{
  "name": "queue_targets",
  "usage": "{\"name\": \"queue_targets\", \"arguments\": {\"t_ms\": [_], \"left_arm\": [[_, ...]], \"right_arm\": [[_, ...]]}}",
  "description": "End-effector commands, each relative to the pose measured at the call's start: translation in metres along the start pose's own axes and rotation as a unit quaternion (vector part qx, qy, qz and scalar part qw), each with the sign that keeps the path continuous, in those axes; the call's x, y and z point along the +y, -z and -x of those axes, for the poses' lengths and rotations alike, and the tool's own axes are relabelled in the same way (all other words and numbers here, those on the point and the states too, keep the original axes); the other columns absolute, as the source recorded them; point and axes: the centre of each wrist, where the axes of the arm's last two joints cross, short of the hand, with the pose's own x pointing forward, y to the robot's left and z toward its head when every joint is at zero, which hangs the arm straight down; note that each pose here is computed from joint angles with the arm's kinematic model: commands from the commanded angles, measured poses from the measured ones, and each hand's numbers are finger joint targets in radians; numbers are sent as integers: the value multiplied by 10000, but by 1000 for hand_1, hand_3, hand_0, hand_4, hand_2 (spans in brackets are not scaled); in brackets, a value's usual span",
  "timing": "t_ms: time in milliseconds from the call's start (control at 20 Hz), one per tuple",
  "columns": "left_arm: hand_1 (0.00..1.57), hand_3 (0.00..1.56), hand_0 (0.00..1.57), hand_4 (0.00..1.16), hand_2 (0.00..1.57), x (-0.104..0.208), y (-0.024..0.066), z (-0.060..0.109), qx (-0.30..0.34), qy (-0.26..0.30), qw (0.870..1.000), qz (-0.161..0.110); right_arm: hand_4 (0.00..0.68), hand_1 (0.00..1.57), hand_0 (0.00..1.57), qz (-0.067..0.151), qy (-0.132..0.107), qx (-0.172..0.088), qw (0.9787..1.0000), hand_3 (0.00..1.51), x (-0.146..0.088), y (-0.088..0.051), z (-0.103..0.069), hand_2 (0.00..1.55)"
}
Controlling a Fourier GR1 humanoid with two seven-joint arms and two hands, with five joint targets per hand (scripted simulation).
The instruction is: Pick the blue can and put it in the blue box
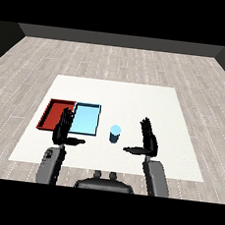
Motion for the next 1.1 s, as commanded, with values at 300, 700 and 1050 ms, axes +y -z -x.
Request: {"name": "queue_targets", "arguments": {"t_ms": [300,700,1050], "left_arm": [[0,0,0,0,0,63,-15,96,-54,-56,9999,-92],[0,0,0,0,0,169,49,99,-61,-166,9998,7],[0,0,0,0,0,-10,-65,0,-115,-194,9996,-153]], "right_arm": [[0,0,0,60,-49,21,10000,0,100,159,225,0],[0,0,0,132,333,277,9990,0,-34,41,397,0],[0,0,0,256,444,670,9964,0,111,64,361,0]]}}
